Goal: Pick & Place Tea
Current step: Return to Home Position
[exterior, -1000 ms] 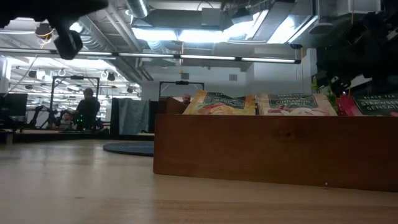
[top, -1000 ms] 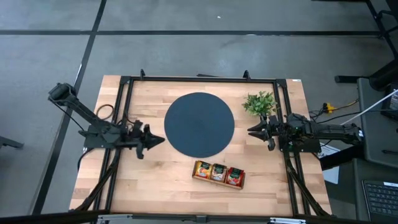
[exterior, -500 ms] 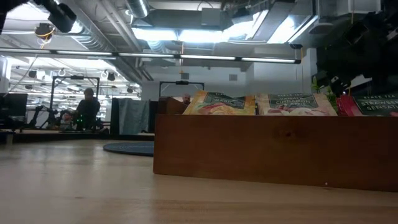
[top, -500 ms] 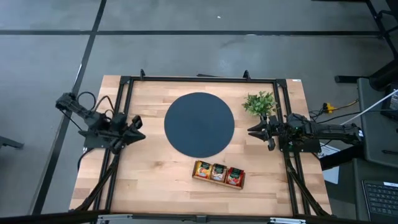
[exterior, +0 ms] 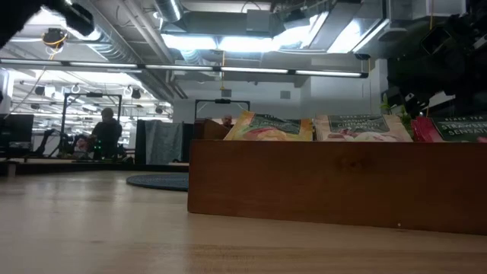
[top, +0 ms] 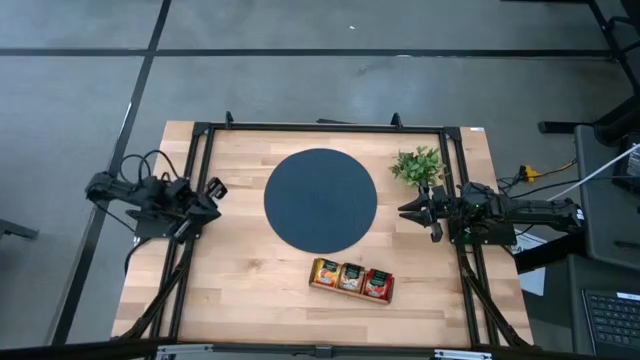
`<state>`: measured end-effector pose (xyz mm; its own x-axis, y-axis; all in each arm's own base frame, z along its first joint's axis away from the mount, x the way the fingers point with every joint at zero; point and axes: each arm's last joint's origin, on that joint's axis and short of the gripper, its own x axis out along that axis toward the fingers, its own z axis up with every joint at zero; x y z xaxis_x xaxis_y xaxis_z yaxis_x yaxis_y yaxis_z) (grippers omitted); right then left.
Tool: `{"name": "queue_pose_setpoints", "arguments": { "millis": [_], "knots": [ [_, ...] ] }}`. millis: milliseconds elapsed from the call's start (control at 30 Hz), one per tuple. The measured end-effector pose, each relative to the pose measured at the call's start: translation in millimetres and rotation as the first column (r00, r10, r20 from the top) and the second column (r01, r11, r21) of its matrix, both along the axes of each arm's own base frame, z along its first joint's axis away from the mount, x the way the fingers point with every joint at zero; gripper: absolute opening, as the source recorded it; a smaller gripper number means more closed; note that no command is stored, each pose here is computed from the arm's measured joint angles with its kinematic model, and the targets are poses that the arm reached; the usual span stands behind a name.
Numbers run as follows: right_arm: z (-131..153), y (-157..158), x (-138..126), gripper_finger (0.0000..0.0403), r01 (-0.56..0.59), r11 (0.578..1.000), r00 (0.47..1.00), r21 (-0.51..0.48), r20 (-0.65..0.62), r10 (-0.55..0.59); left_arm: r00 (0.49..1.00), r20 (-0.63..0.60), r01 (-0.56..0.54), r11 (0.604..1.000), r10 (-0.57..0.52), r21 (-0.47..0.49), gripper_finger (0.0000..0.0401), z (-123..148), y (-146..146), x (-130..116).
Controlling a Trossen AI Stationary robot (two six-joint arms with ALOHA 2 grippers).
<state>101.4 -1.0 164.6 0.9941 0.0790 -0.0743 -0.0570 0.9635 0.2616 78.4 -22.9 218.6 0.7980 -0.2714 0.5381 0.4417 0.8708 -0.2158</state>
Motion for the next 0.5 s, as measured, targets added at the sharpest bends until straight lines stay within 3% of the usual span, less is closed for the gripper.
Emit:
{"name": "queue_pose_setpoints", "arguments": {
  "millis": [233,500],
  "knots": [
    [0,0,0,0.009,0.0,1.0,1.0,-0.002,0.0,0.0,0.993,-0.002,-0.116,0.992,0.116,0.039,0.0003,-2,11,3],
    [0,0,0,0.009,0.0,1.0,1.0,0.0,0.0,0.0,0.983,-0.078,-0.163,0.984,0.169,0.077,0.0003,-9,21,8]
  ]
}}
